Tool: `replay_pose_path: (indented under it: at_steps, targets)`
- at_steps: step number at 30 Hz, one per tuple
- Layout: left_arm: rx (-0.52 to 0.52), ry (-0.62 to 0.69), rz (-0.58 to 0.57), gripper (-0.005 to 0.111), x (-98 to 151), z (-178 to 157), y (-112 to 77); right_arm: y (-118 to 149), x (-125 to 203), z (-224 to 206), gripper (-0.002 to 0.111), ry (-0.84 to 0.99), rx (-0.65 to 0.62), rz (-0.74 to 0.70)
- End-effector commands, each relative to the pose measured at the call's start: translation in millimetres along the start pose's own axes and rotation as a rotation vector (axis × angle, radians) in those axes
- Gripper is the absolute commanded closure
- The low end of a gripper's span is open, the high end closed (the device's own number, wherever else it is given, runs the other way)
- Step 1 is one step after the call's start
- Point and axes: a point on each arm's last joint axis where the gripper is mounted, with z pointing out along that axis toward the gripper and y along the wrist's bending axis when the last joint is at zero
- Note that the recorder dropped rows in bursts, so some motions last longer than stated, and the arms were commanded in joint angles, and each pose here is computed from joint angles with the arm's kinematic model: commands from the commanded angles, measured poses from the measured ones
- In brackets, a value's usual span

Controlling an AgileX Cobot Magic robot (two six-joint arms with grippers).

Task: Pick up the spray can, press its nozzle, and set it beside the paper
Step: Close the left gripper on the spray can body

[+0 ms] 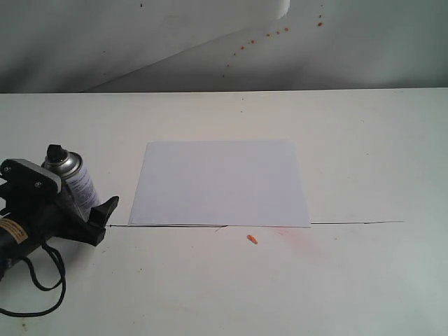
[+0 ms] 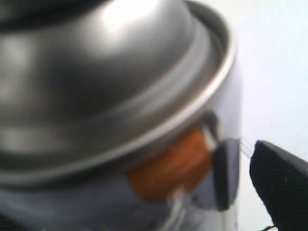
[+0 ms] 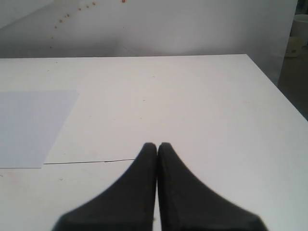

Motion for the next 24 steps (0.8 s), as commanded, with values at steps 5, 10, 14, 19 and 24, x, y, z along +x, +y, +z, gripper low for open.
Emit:
replay_pose_path:
  at_steps: [5,10,14,19,24]
  targets:
    - [0.004,-0.009,0.003,0.002,-1.2,1.4,0.4,-0.3,0.7,0.2,0.108,-0.003,0.003,-0.016]
    - [0.004,-0.007,0.003,0.002,-1.0,1.4,0.3,-0.3,0.7,0.2,0.108,-0.003,0.003,-0.016]
    - [-0.001,0.0,0.0,0.002,-0.4,1.4,0.8,-0.3,0.7,0.2,0.108,-0.003,0.003,-0.016]
    - [0.001,0.011,-0.035,0.002,0.6,1.4,0.6,-0.3,0.7,0.2,0.108,-0.003,0.003,-0.016]
    - [-0.014,-0.08,-0.096,0.003,-7.6,1.1,2.3,-0.3,0.7,0.2,0.108,-0.003,0.003,-0.016]
